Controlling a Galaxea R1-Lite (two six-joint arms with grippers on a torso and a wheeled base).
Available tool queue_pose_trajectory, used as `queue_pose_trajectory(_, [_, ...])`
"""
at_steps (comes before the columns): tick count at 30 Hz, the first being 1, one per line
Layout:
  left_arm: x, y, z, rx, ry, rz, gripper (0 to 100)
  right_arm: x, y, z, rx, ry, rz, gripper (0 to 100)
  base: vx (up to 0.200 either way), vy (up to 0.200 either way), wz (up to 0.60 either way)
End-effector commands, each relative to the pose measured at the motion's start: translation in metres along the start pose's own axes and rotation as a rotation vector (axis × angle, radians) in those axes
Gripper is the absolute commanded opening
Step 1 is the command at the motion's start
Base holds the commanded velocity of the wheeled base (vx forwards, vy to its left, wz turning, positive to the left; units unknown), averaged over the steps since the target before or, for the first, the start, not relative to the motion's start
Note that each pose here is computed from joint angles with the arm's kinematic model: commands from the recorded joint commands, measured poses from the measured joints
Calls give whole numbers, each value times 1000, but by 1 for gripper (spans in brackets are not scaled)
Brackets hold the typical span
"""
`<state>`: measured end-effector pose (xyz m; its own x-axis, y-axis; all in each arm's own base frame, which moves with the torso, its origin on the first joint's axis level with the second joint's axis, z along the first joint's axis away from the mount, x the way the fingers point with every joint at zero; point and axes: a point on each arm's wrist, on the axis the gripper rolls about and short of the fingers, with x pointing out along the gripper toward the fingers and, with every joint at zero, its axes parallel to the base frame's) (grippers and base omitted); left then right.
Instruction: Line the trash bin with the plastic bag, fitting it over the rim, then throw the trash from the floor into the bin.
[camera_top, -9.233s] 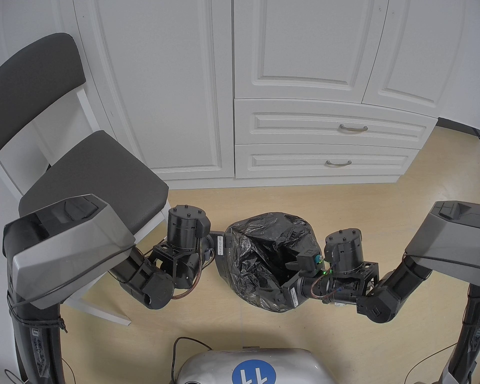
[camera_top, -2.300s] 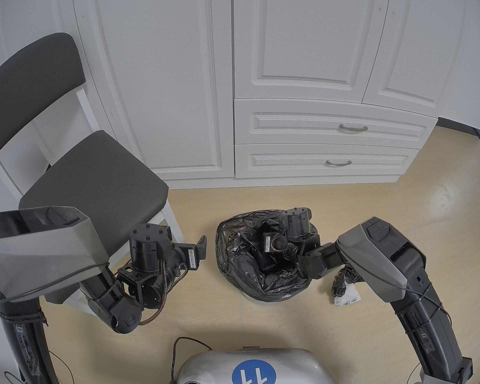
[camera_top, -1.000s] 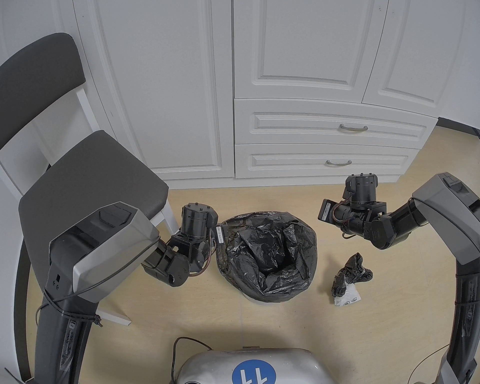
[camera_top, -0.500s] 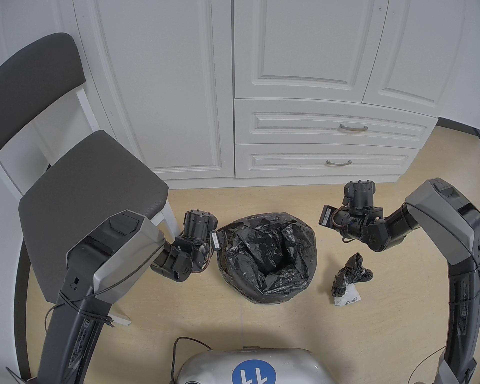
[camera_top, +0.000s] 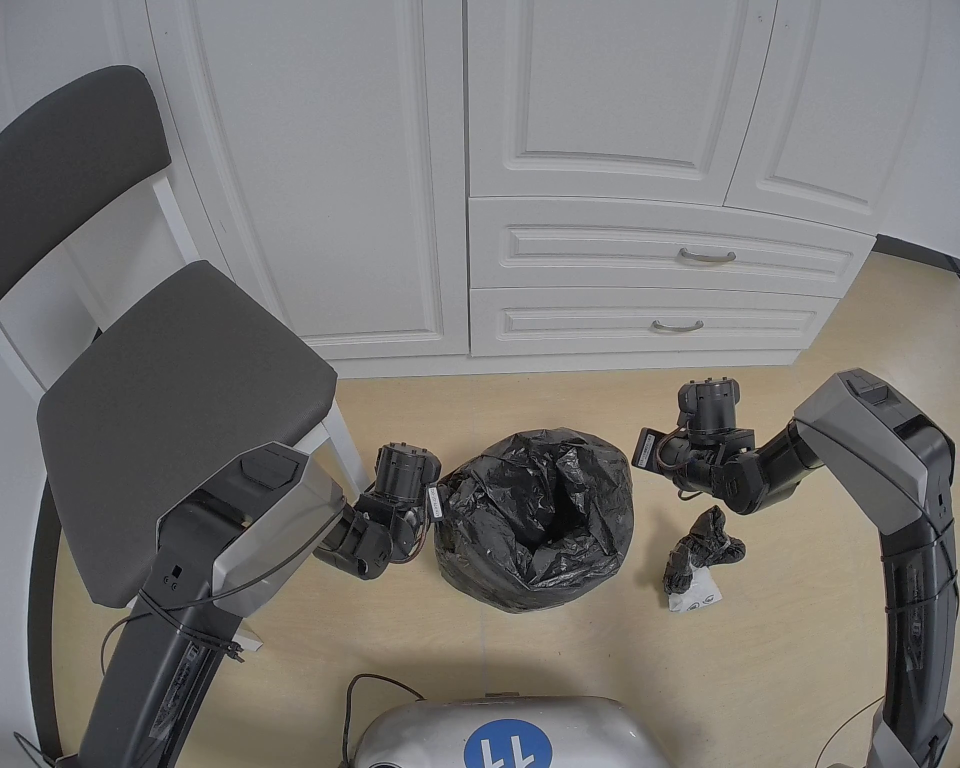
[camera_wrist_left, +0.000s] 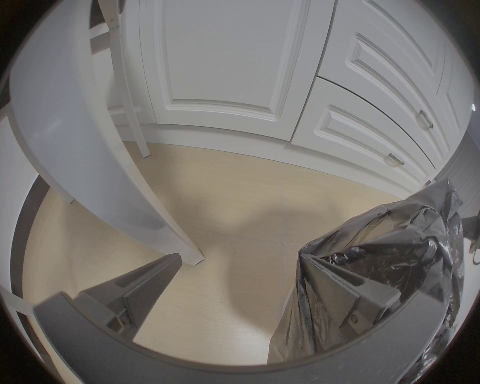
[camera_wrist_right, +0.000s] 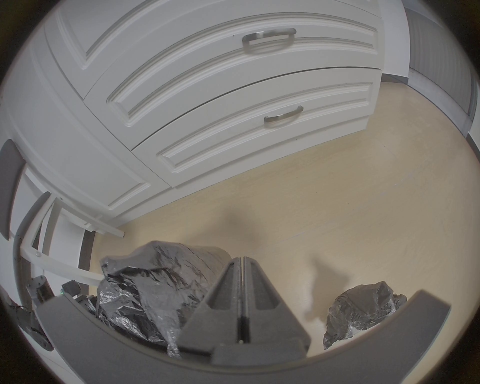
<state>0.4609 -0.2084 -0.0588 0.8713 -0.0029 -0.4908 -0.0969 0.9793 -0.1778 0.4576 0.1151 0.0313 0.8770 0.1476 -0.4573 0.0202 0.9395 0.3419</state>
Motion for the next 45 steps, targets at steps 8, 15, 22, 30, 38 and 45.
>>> queue_pose_trajectory(8, [-5, -1, 9, -19, -18, -7, 100, 20, -7, -28, -11, 63, -18, 0, 0, 0, 0])
queue_pose_trajectory(15, [-6, -2, 10, -19, -20, -6, 100, 10, -7, -8, -9, 14, -13, 0, 0, 0, 0])
queue_pose_trajectory(22, [-6, -1, 10, -19, -19, -6, 100, -1, -18, 12, -25, -21, -34, 100, 0, 0, 0])
queue_pose_trajectory(30, [-6, -2, 9, -18, -18, -7, 100, -3, -8, 3, -34, 1, -16, 100, 0, 0, 0])
queue_pose_trajectory(38, [-6, -2, 8, -17, -17, -8, 100, -2, -1, -6, -30, 20, 1, 100, 0, 0, 0])
queue_pose_trajectory(45, [-5, -2, 7, -16, -15, -5, 100, 6, -11, -17, -36, 56, -18, 100, 0, 0, 0])
